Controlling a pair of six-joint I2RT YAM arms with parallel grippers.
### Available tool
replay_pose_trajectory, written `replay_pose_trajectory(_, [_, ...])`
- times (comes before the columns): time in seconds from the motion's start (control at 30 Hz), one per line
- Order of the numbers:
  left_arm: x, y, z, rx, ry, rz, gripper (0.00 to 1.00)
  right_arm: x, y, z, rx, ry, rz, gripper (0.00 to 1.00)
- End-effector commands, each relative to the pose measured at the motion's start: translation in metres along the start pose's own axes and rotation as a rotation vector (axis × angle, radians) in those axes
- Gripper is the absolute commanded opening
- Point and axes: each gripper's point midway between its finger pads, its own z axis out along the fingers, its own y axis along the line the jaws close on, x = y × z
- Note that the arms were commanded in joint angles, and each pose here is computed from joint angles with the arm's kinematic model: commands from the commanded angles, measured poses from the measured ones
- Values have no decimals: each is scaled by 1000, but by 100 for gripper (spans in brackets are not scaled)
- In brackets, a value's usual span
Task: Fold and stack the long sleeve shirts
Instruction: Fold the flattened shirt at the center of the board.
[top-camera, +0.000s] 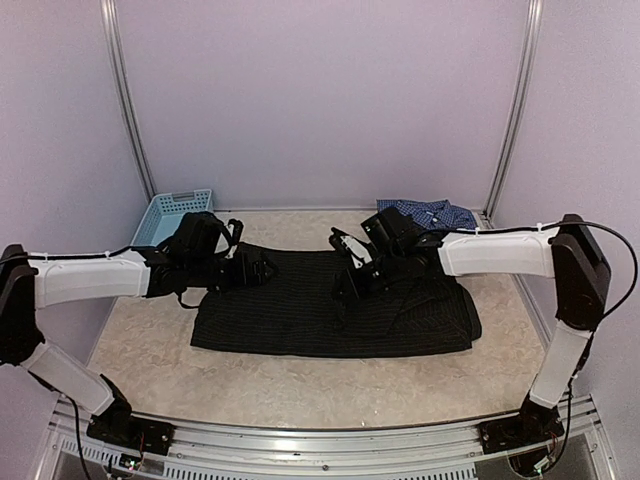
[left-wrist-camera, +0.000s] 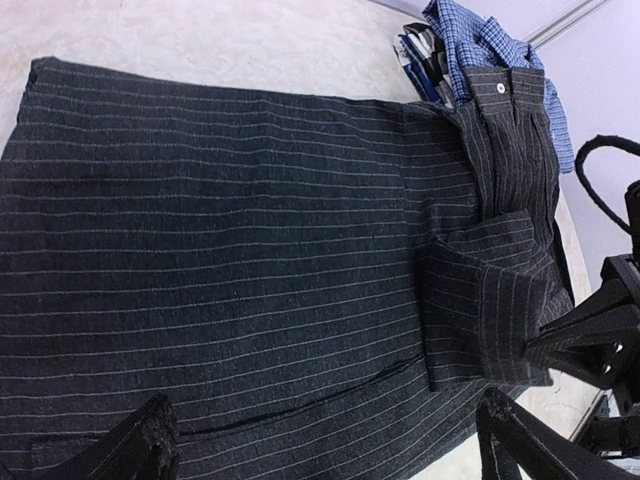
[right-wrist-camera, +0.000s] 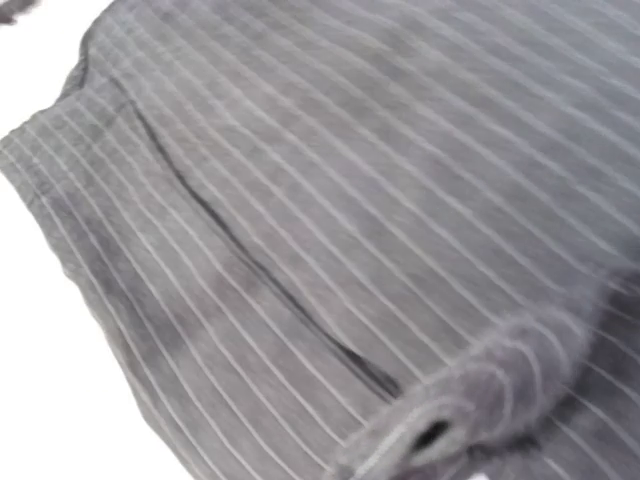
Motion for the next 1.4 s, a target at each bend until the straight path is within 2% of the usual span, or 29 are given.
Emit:
replay_pose_trajectory(0.0, [15,1,11,58,29,-117,99,4,18,38,-39,34,15,0])
replay_pose_trajectory(0.07, [24,4,17,70,42,-151,98,7,25,50,-65,52,10,5])
replay_pose_trajectory(0.27, [38,0,28,139,70,-177,98,2,38,51,-124,46,0,39])
replay_pose_trajectory(0.33, [41,-4,35,167,86,-177,99,-3,36,43,-94,29,-12,44])
replay_pose_trajectory(0.43, [43,-10,44,196,107,-181,99,-4,27,30,-44,18,-15,48])
replay_pose_trajectory(0.53, [48,-13,54,210,135,-193,96,-1,19,19,-15,-1,-6,48])
replay_pose_trajectory(0.67, [56,-25,63,254,169,-212,82,7,3,16,23,-3,12,46])
replay_pose_trajectory(0.87, [70,-38,84,276,221,-201,68,21,-6,32,24,33,8,43])
replay_pose_trajectory(1.17, [74,-31,97,237,228,-168,67,40,-21,55,50,99,-2,40])
replay_pose_trajectory(1.37, [71,-29,99,209,224,-115,70,51,-31,62,75,134,7,27])
